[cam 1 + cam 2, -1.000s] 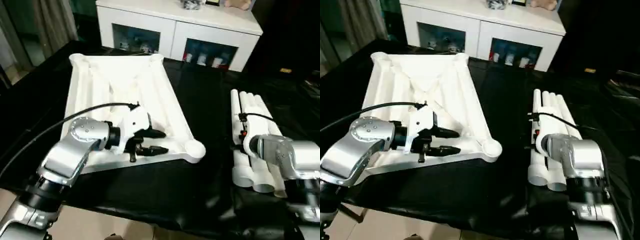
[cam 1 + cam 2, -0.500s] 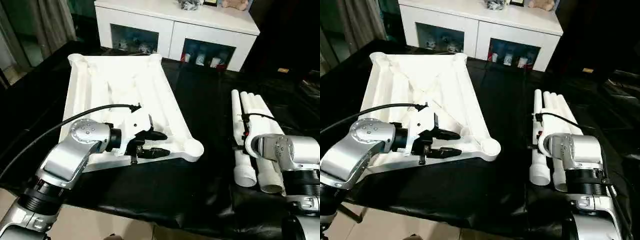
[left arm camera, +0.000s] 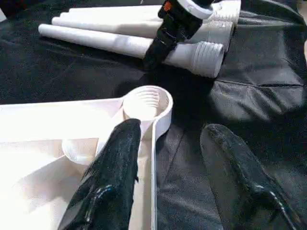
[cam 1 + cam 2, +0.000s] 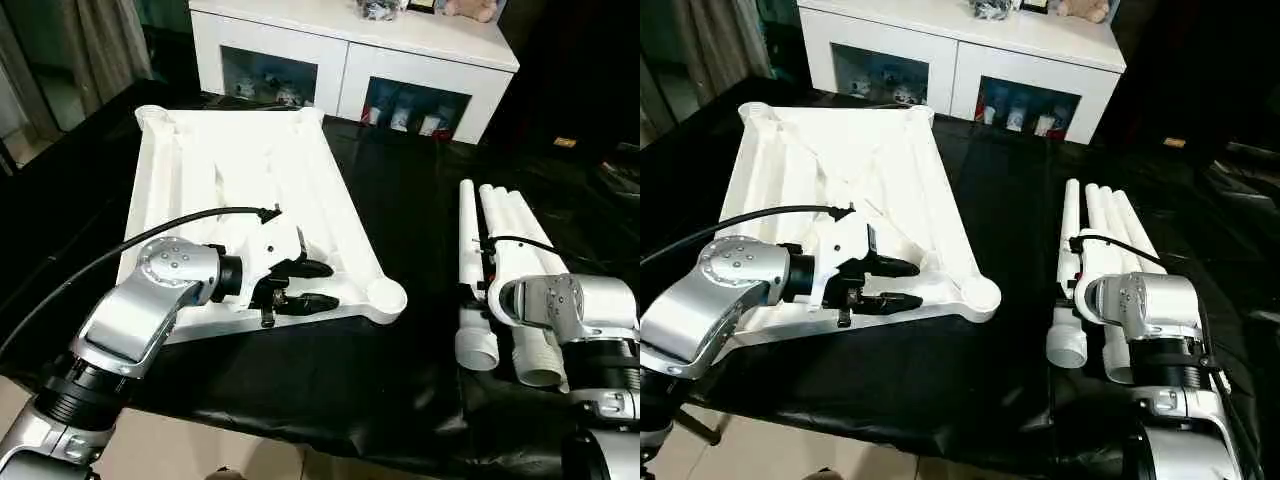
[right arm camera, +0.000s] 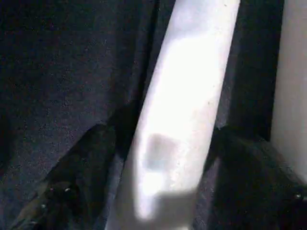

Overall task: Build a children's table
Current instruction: Pick table leg

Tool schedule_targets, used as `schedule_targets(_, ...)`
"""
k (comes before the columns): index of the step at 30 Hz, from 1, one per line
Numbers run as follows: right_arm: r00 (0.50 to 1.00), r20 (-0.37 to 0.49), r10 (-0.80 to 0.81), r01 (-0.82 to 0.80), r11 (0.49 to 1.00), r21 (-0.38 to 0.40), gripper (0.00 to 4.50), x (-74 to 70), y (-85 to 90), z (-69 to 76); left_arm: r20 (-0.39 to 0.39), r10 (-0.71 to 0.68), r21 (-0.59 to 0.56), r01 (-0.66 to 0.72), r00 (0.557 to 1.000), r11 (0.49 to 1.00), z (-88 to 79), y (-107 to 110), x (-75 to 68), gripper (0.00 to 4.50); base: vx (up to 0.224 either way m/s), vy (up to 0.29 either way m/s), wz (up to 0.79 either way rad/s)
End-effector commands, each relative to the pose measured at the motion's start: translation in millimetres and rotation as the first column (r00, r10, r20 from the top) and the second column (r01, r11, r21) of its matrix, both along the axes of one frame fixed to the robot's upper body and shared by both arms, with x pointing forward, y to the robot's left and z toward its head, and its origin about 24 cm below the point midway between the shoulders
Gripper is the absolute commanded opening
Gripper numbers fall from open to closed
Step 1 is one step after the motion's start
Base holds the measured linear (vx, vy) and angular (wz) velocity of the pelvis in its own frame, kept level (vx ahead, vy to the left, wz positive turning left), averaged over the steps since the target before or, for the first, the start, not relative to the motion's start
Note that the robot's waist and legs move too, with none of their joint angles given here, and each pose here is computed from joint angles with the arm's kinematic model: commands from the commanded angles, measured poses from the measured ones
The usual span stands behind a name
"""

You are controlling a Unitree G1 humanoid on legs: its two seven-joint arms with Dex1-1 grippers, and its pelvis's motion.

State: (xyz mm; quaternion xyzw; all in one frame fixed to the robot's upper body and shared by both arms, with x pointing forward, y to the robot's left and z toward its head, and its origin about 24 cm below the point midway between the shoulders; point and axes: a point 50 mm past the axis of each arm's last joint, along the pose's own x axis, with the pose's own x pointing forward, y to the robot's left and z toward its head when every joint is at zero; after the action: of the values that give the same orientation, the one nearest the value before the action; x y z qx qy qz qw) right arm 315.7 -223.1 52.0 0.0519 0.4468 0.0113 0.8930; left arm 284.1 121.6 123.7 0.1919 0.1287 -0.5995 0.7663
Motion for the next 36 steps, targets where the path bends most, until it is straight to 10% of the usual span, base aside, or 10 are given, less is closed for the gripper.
schedule_targets(1,1.0,0.005,-0.016,0.016,1.0,0.004,3.2,2.5,-4.2,4.3,0.023,-0.004,0.006,0.004,1.0,1.0,4.0,-2.3,0.0,2.31,0.0,0.0,0.0)
schedule_targets(13,0.998,0.026,-0.055,0.054,0.997,0.056,2.33,1.9,1.1,1.6,0.035,0.047,-0.029,-0.046,0.998,0.999,-1.7,-3.1,-2.8,2.31,0.0,0.0,0.0)
schedule_targets(21,0.994,0.079,-0.08,0.071,0.992,0.104,1.8,0.6,-2.4,11.8,0.104,0.274,-0.19,-0.251,0.956,0.949,9.4,-11.0,20.0,2.31,0.0,0.0,0.0)
schedule_targets(26,0.908,0.401,-0.121,0.04,0.978,0.204,1.79,14.2,-2.4,53.0,0.098,0.416,-0.378,-0.352,0.904,0.856,29.0,-18.1,40.2,2.31,0.0,0.0,0.0)
schedule_targets(31,0.852,0.524,0.008,-0.181,0.943,0.28,1.79,7.5,6.2,64.9,-0.166,0.428,-0.485,-0.451,0.888,0.749,47.4,-24.4,53.9,2.65,0.0,0.0,0.0)
schedule_targets(32,0.819,0.571,0.059,-0.319,0.874,0.366,1.79,-1.4,14.7,68.3,-0.3,0.358,-0.534,-0.467,0.884,0.705,53.4,-28.6,54.4,2.68,0.0,0.0,0.0)
schedule_targets(36,0.681,0.714,0.162,-0.589,0.7,0.403,1.78,-28.3,28.6,80.4,-0.443,0.111,-0.62,-0.394,0.89,0.679,68.8,-51.1,48.8,3.05,0.0,0.0,0.0)
